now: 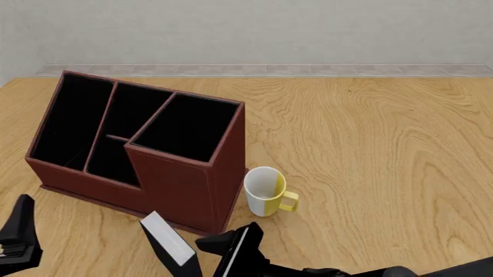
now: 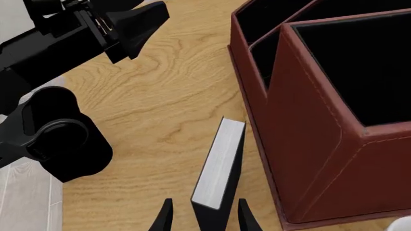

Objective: Pick up the book and place it in the right compartment of the caddy.

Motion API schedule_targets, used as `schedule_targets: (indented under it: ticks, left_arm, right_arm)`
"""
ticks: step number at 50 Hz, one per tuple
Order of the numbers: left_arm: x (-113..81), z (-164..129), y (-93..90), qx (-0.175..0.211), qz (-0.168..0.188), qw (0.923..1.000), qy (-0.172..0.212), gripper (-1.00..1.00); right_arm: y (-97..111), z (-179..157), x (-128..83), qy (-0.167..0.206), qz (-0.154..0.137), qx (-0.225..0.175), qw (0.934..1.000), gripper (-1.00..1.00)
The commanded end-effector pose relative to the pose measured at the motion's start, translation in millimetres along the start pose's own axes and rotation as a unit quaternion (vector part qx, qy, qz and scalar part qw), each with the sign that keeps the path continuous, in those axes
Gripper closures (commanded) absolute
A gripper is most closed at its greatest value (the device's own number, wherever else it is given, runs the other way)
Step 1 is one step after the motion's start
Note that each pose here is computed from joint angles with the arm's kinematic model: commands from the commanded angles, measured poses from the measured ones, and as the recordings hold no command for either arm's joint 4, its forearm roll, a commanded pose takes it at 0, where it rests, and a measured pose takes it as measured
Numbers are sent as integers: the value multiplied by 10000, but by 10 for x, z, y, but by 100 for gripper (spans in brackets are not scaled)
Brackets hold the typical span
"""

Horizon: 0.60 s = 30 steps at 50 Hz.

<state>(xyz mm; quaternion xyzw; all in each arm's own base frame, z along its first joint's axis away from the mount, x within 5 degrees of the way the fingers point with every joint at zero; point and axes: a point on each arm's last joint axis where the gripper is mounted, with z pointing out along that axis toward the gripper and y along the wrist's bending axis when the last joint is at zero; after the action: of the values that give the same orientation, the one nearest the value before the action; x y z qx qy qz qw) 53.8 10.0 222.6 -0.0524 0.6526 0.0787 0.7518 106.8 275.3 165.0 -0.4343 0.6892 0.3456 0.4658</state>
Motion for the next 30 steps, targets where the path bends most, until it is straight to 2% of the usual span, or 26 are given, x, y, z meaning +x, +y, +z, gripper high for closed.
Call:
schedule_targets:
  ticks: [1, 21, 30]
  left_arm:
    - [-14, -1, 6, -53, -21, 10000, -5, -100]
    - [33, 1, 7, -71, -12, 10000, 26, -100]
    - [-20, 0, 6, -49, -21, 10000, 18, -100]
  right_arm:
    - [14, 109, 50, 71, -2, -23, 10000, -100]
    - [35, 170, 13, 78, -71, -49, 9999, -100]
    - [10, 145, 2, 57, -81, -12, 10000, -100]
